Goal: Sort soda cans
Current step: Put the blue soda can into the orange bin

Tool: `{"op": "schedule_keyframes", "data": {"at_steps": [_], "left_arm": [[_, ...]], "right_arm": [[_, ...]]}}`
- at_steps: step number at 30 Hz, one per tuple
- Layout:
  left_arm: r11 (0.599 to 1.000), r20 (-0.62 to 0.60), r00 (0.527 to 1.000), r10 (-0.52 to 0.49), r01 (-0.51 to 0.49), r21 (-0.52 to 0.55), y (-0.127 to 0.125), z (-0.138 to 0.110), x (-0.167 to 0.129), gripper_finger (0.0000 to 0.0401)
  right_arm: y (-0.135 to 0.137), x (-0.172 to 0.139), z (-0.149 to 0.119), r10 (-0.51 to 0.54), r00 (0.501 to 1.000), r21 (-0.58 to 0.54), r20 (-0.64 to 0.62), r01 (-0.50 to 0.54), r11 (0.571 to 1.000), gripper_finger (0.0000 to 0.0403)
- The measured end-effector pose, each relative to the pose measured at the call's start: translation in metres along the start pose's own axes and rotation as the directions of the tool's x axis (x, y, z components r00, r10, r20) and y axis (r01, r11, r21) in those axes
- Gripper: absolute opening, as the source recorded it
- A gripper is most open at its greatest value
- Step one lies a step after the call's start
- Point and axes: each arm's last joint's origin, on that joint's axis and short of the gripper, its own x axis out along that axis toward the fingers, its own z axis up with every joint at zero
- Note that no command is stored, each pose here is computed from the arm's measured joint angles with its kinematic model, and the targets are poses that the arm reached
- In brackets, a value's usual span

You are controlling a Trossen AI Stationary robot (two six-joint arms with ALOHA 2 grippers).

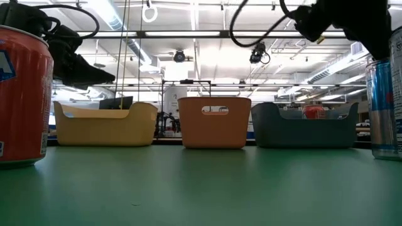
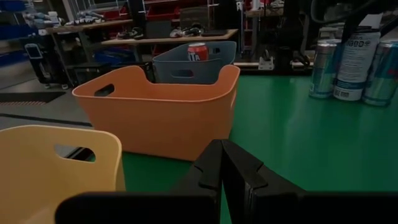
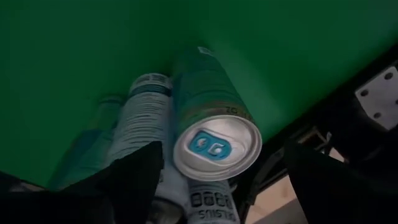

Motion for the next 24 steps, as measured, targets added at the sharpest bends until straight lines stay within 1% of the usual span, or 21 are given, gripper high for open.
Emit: {"op": "schedule_keyframes", "data": {"at_steps": [4, 7, 18, 21, 24], "left_arm": [[1.0, -0.002, 1.0, 0.0, 0.0, -0.002, 0.0, 0.0, 0.0, 0.0014], [1.0, -0.002, 1.0, 0.0, 0.0, -0.006, 0.0, 0.0, 0.0, 0.0014], [1.0, -0.008, 1.0, 0.0, 0.0, -0.018, 0.0, -0.001, 0.0, 0.0014], [1.0, -0.006, 1.0, 0.0, 0.0, -0.018, 0.0, 0.0, 0.0, 0.0015], [1.0, -0.004, 1.0, 0.0, 0.0, -0.017, 0.0, 0.0, 0.0, 0.0014]], "right_arm": [[-0.001, 0.008, 0.002, -0.018, 1.0, -0.004, -0.012, 0.018, 1.0, 0.0332], [0.0, 0.012, 0.004, -0.005, 1.0, -0.023, -0.003, 0.005, 1.0, 0.0336], [0.001, 0.033, 0.009, -0.002, 1.0, -0.057, 0.003, 0.002, 0.998, 0.0332], [0.003, 0.035, 0.012, 0.025, 0.999, -0.075, 0.02, -0.023, 0.997, 0.0313], [0.004, 0.036, 0.014, 0.04, 0.999, -0.089, 0.029, -0.037, 0.995, 0.0264]]}}
